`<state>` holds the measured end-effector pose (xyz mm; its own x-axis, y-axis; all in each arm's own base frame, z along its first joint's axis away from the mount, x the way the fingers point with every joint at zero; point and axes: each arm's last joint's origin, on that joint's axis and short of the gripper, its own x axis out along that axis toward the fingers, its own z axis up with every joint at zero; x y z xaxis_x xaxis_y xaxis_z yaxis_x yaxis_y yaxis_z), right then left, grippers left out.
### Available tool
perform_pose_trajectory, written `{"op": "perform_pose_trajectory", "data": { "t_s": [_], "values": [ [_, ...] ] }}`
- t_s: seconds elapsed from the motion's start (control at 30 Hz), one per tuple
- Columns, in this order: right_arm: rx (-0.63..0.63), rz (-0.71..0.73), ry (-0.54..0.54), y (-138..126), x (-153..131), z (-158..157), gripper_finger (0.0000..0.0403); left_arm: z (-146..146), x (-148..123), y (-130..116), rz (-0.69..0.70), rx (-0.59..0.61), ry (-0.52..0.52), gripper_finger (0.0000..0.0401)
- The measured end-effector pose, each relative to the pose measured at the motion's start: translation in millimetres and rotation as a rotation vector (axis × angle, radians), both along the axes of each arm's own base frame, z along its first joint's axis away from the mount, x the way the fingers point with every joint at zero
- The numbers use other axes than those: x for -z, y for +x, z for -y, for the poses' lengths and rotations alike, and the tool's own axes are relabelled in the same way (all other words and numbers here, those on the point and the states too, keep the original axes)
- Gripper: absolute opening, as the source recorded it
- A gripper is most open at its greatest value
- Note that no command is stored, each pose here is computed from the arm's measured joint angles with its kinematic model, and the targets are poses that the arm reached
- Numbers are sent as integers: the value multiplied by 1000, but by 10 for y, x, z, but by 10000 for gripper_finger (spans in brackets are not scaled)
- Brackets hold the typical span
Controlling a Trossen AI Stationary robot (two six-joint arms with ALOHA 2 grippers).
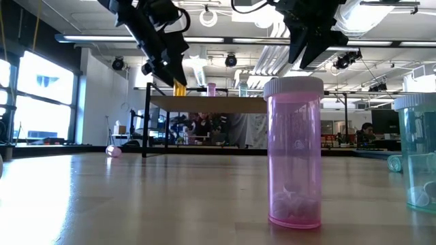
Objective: Pick and place medicine bottles onto shelf by color
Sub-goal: Put the bottom purple medicine bottle on the shelf aligned with the other purple medicine bottle
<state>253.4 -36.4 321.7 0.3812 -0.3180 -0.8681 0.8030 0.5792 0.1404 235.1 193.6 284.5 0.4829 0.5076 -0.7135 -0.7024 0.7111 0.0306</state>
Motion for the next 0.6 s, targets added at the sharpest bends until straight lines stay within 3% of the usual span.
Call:
{"op": "perform_pose_trajectory", "data": {
  "t_s": [0.33,0.6],
  "values": [
    [2,1,3,0,0,-1,161,59,-144,-74,32,8,42,236],
    [-57,9,92,9,6,-48,161,237,-480,-281,126,25,126,237]
  ]
}}
